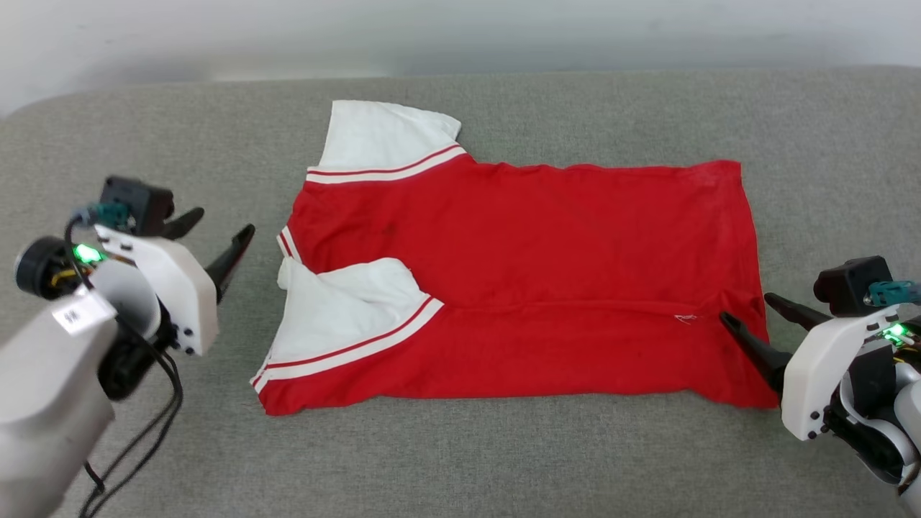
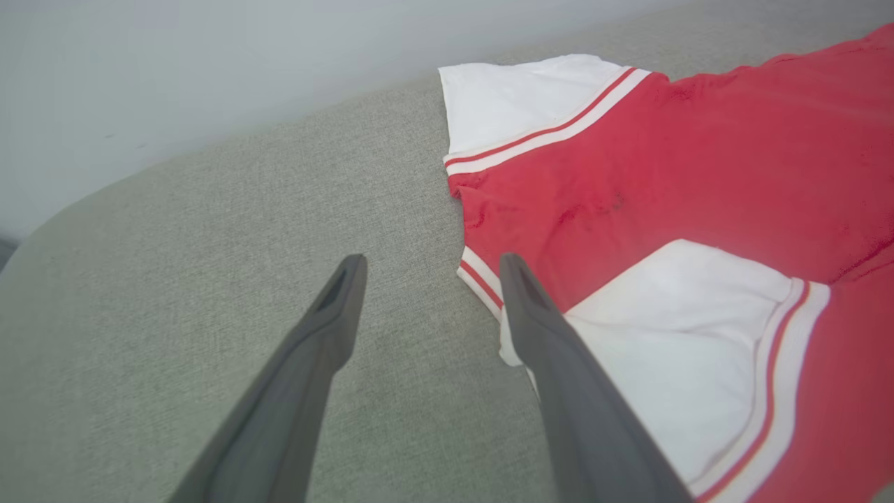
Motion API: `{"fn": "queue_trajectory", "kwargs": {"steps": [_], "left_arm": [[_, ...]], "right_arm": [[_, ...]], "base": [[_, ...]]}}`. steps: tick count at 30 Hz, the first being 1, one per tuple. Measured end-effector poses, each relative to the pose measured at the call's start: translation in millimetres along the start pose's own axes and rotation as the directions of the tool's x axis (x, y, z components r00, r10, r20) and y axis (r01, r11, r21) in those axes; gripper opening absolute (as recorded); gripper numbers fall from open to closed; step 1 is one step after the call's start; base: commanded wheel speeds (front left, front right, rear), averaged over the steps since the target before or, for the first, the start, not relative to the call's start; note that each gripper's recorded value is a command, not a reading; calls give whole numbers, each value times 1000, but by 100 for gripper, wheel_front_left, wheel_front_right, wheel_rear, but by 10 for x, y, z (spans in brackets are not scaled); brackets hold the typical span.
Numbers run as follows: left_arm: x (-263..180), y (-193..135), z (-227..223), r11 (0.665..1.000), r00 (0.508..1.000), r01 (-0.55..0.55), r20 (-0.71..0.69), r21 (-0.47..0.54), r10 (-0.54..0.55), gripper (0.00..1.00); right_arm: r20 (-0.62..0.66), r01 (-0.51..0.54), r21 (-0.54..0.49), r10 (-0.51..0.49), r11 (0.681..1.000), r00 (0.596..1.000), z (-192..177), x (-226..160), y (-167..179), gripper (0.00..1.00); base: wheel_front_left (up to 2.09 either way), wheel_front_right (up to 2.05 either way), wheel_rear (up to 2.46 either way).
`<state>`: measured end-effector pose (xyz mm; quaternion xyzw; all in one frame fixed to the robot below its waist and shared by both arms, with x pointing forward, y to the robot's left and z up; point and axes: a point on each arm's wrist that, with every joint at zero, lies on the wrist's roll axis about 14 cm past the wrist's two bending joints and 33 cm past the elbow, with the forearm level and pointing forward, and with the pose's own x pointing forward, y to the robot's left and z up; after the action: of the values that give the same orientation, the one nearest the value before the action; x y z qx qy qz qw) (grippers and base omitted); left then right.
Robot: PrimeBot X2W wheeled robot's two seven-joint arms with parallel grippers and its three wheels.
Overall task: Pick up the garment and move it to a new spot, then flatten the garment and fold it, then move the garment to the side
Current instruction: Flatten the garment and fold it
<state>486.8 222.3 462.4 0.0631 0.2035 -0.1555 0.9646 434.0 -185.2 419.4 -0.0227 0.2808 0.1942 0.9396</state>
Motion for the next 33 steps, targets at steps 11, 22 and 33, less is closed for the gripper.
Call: {"fn": "queue_trajectory", "kwargs": {"steps": [11,22,33], "left_arm": [[-314,-171,161,994,934,108,-345,21,-95,100],[-402,-492,-510,982,732,180,-659,-58,-173,100],[-424,-582,-1160,977,582,177,-787,-121,-203,100]], "right_arm": [[10,-18,-19,18,1000,1000,99,-117,98,100],[-35,-32,-9,32,999,999,12,-133,156,100],[-59,-14,3,14,1000,998,-48,-113,69,100]], "base": [[0,0,0],[0,0,0],[0,0,0]]}}
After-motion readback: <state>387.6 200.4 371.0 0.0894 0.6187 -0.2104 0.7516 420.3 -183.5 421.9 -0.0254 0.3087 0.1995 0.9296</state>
